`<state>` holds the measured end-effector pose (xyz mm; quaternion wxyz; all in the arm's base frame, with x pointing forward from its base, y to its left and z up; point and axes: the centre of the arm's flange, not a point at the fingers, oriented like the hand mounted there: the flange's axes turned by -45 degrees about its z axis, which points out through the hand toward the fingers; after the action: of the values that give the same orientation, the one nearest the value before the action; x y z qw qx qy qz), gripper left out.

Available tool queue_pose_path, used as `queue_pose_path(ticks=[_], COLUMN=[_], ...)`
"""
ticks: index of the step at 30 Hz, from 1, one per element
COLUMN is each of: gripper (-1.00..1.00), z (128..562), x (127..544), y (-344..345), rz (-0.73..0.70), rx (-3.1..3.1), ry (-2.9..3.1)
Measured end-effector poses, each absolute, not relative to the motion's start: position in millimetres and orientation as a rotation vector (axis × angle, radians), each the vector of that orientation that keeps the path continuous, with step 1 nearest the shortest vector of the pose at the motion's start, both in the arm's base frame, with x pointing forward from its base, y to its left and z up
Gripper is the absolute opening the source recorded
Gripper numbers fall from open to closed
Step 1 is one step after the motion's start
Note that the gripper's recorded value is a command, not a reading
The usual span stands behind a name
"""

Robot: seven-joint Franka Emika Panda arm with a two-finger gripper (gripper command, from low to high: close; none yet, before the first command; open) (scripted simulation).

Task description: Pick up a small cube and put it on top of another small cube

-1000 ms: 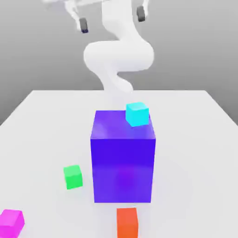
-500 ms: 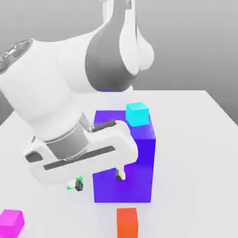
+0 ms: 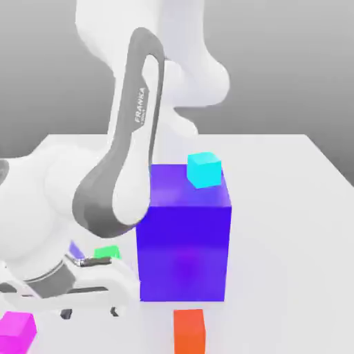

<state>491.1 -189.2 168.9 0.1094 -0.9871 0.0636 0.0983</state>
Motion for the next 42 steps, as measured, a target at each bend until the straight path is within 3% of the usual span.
queue_pose_path(ticks=[7, 10, 13, 14, 20, 26, 35, 42], gripper=[0.00, 0.00, 0.00, -1.00, -1.00, -1.00, -1.00, -1.00], z=[181.4, 186.0, 145.9, 134.2, 128.2, 198.9, 152.3, 133.7], x=[489.0, 475.5, 471.7, 470.8, 470.1, 465.9, 372.7, 326.0], y=[-230.3, -264.1, -273.8, -274.4, -274.5, -289.8, -329.2, -325.4], rz=[0.169, 0.040, 0.004, 0.002, 0.002, 0.042, 0.345, 0.505], rx=[-3.072, -3.124, -3.137, -3.137, -3.136, -3.131, -2.848, -2.627], ry=[0.117, 0.144, 0.153, 0.155, 0.156, 0.220, 0.871, 1.189])
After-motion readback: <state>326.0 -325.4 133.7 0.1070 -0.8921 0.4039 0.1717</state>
